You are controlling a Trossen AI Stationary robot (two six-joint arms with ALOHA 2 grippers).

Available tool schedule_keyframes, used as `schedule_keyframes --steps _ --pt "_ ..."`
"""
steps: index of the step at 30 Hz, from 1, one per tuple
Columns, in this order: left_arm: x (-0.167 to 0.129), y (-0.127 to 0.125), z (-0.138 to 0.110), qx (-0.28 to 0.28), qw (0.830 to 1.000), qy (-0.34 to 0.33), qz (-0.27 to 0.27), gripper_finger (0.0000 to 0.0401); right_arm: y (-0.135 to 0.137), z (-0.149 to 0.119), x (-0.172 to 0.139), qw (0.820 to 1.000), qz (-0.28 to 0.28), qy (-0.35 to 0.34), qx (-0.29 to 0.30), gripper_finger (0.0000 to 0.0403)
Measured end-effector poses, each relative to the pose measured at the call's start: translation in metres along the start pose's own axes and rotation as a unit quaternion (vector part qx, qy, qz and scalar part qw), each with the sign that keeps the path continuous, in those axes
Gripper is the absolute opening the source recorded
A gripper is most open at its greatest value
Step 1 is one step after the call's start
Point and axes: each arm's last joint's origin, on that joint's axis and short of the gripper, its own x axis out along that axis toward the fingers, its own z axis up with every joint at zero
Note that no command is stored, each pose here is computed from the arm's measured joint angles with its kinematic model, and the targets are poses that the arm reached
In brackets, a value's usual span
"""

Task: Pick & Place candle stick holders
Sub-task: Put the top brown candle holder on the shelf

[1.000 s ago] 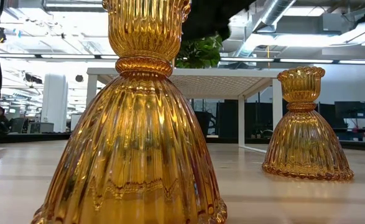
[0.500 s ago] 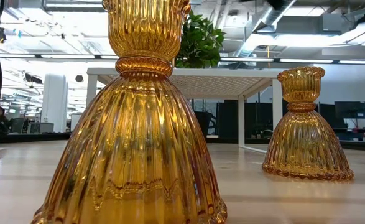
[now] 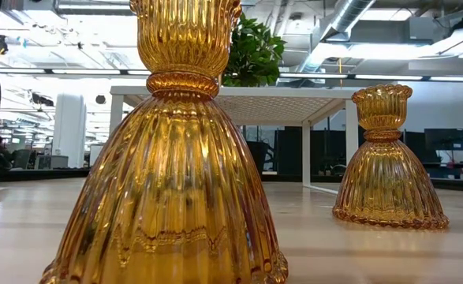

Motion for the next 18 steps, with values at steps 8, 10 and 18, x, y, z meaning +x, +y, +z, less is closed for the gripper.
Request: schedule_keyframes --steps 8,10,18 --pt "0.007 -0.007 -0.012 0.011 1.000 0.012 0.001 0.0047 0.040 -0.031 0.033 0.999 -0.013 0.022 -0.019 0.0014" --pt "0.007 -0.007 -0.012 0.009 1.000 0.010 0.000 0.0047 0.044 -0.034 0.047 0.999 -0.018 0.023 -0.028 0.0021" --pt "0.007 -0.007 -0.011 -0.003 1.000 0.005 -0.001 0.0047 0.046 -0.047 0.094 0.994 0.008 0.097 -0.050 0.0067"
